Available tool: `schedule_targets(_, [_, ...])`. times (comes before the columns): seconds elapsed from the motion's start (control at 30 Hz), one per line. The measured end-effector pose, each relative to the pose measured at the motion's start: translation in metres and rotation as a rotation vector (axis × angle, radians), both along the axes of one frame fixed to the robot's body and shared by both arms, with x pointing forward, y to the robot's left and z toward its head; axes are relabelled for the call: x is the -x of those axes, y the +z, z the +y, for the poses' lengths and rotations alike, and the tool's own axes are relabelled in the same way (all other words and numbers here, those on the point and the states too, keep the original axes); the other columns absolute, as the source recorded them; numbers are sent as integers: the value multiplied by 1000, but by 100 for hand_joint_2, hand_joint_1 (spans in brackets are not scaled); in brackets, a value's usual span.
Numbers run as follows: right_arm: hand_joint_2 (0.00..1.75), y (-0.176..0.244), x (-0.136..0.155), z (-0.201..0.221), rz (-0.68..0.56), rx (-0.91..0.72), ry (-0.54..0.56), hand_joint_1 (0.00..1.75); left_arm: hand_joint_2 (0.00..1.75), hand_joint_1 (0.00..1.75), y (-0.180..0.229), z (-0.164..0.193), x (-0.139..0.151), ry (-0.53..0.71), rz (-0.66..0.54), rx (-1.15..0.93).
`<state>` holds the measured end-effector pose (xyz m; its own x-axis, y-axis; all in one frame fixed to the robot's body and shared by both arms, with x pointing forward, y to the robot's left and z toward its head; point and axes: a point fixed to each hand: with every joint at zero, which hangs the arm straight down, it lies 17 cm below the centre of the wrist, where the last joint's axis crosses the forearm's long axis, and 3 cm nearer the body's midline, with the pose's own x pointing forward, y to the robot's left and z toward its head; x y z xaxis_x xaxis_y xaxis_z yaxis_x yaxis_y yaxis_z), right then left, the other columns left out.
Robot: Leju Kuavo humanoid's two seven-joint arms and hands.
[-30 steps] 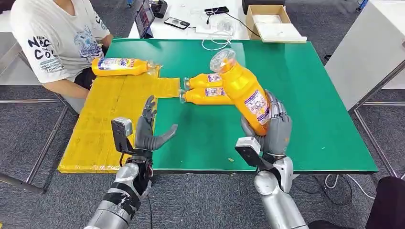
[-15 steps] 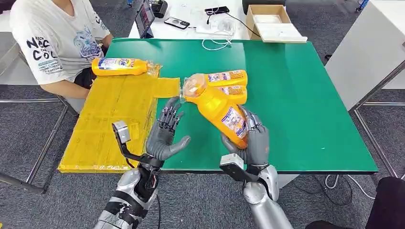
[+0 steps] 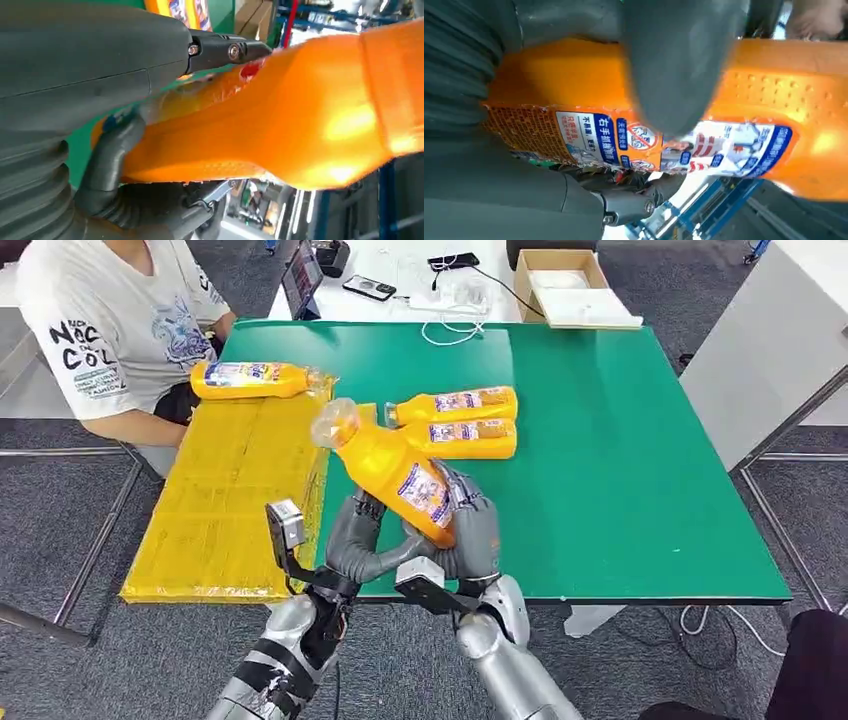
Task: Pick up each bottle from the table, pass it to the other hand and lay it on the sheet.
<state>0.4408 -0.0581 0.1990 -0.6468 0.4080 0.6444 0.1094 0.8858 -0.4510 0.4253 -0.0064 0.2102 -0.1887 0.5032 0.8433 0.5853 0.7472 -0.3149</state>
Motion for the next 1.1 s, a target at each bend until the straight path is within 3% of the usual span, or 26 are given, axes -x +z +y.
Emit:
schedule_targets(0.37, [175, -36, 13, 45, 77, 94, 134, 175, 175, 0, -4, 19, -14, 46, 54, 66])
schedule_targets(0.7, [175, -65, 20, 56, 155, 122, 183, 175, 175, 0, -9, 50, -23, 55, 167, 243])
schedule_targets(0.77, [175, -66, 21, 56, 161, 121, 185, 175, 175, 175, -8, 52, -23, 63, 162, 241])
schedule_targets(1.1, [175, -59, 15, 47, 150, 95, 142, 175, 175, 175, -1, 29, -8, 0, 81, 153])
